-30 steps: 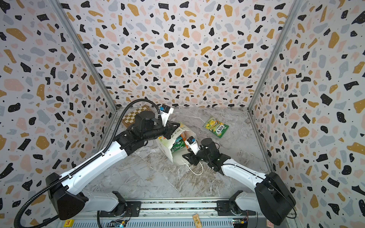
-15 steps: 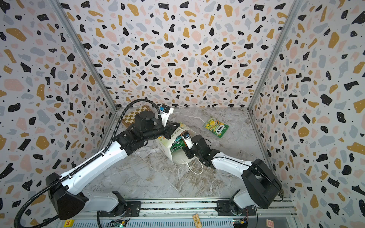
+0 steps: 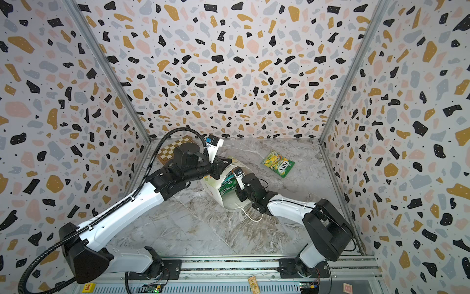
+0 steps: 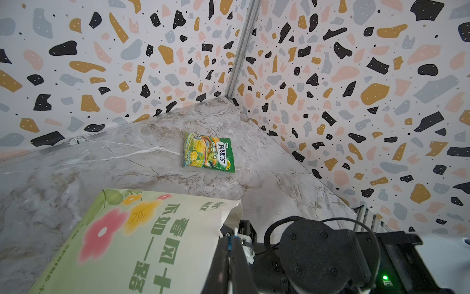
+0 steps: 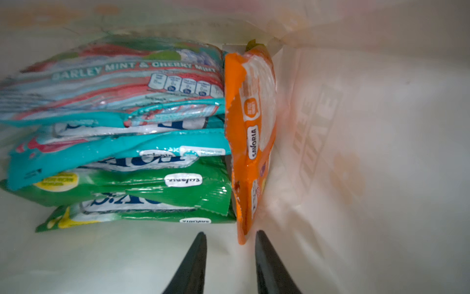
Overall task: Take the snacks out of the paper bag
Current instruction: Pick up the snack from the paper bag.
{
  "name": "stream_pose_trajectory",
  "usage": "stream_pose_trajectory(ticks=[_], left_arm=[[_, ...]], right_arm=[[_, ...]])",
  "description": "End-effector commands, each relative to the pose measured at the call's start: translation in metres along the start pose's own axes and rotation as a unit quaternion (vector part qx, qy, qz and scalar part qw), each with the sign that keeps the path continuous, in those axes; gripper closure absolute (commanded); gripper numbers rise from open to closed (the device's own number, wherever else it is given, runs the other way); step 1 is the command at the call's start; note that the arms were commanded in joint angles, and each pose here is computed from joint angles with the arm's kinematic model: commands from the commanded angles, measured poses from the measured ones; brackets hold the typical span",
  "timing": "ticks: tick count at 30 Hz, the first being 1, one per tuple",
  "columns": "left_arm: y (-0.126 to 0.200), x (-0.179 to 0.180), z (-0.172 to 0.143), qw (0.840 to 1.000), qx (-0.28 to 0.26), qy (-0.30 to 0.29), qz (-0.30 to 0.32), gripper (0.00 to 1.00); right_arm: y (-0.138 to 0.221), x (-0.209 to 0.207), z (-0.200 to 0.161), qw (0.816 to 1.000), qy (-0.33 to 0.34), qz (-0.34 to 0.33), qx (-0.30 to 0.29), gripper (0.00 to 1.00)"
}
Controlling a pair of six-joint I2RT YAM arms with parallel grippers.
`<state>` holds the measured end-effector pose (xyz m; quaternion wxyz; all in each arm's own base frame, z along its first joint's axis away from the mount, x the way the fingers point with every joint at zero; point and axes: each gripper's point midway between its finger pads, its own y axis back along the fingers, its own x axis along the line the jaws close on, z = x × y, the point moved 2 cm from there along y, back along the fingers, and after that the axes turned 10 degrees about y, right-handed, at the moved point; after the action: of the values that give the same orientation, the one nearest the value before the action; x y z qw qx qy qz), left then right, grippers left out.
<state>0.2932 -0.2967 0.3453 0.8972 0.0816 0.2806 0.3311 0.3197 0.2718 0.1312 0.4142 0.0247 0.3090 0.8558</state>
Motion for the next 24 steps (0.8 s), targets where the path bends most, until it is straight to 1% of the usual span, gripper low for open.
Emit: stream_pose_trajectory(ticks=[1, 3, 9, 18, 24], left_arm=[[0.012, -0.016, 0.019, 0.999, -0.034, -0.016, -0.026, 1.00], [0.012, -0.016, 0.019, 0.999, -0.034, -0.017, -0.026, 1.00], [0.013, -0.017, 0.020, 0.999, -0.035, -0.018, -0.028, 1.00], [0.013, -0.018, 0.020, 0.999, -0.034, -0.018, -0.029, 1.00], [0.013, -0.018, 0.019, 0.999, -0.032, -0.019, -0.029, 1.00]], right_arm=[[-0.002, -0.007, 0.015, 1.000, -0.005, -0.022, -0.013, 0.67], [-0.004, -0.009, 0.015, 1.000, -0.004, -0.027, -0.011, 0.68], [-0.013, -0.007, 0.014, 1.000, 0.000, -0.026, -0.008, 0.68], [-0.026, -0.011, 0.014, 0.999, -0.002, -0.043, -0.009, 0.70], [-0.034, -0.016, 0.014, 0.999, -0.005, -0.053, -0.011, 0.74]])
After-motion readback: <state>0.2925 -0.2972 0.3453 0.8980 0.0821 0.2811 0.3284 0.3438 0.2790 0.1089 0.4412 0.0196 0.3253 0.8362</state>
